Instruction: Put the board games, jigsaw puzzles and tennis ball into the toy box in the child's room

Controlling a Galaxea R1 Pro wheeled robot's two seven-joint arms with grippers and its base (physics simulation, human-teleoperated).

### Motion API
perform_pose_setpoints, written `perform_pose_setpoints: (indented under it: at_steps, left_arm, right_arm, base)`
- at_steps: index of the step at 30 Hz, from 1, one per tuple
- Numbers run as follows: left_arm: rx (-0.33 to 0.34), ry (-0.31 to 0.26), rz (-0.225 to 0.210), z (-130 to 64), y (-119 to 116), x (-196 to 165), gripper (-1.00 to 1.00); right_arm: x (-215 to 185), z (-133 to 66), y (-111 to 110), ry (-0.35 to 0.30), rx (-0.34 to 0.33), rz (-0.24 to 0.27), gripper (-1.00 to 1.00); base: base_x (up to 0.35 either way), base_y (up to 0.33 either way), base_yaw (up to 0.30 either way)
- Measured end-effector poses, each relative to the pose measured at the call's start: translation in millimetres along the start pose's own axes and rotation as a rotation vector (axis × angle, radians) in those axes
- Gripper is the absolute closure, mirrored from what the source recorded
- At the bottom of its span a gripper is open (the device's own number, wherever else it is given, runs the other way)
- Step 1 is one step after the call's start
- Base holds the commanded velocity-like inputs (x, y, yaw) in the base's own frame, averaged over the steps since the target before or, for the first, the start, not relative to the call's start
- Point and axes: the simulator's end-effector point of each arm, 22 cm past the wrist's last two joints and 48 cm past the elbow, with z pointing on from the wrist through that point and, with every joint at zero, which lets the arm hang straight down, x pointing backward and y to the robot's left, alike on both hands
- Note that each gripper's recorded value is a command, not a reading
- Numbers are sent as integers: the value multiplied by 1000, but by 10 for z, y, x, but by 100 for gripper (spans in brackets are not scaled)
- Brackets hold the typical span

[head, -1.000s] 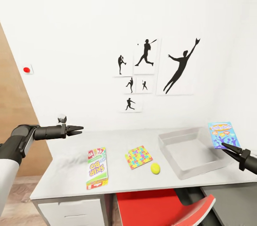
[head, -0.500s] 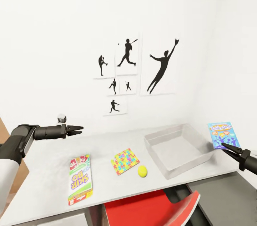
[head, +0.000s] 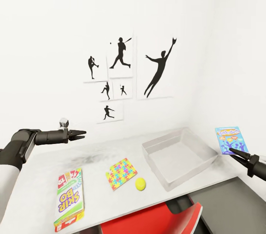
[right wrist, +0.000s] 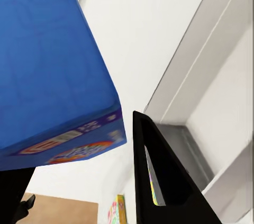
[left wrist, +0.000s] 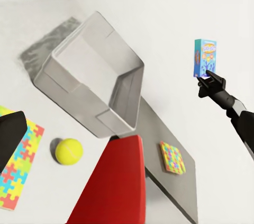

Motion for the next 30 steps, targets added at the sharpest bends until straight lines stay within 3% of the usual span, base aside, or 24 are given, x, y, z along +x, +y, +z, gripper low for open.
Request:
perform_pose_setpoints:
  at_steps: [11, 28, 30]
  left_arm:
    - [0, 1, -2, 4, 12, 5, -100]
    - [-2, 5, -14, 27, 79, 32, -100]
    - [-2, 5, -14, 28, 78, 33, -100]
  right_arm:
    - [0, 4, -56, 1, 24, -1, 100]
    - [13, 29, -108, 6, 35, 2, 100]
    - [14, 30, -158, 8, 62, -6, 100]
  base:
    - [105, -5, -1]
    - [7, 0, 28]
    - [0, 0, 0]
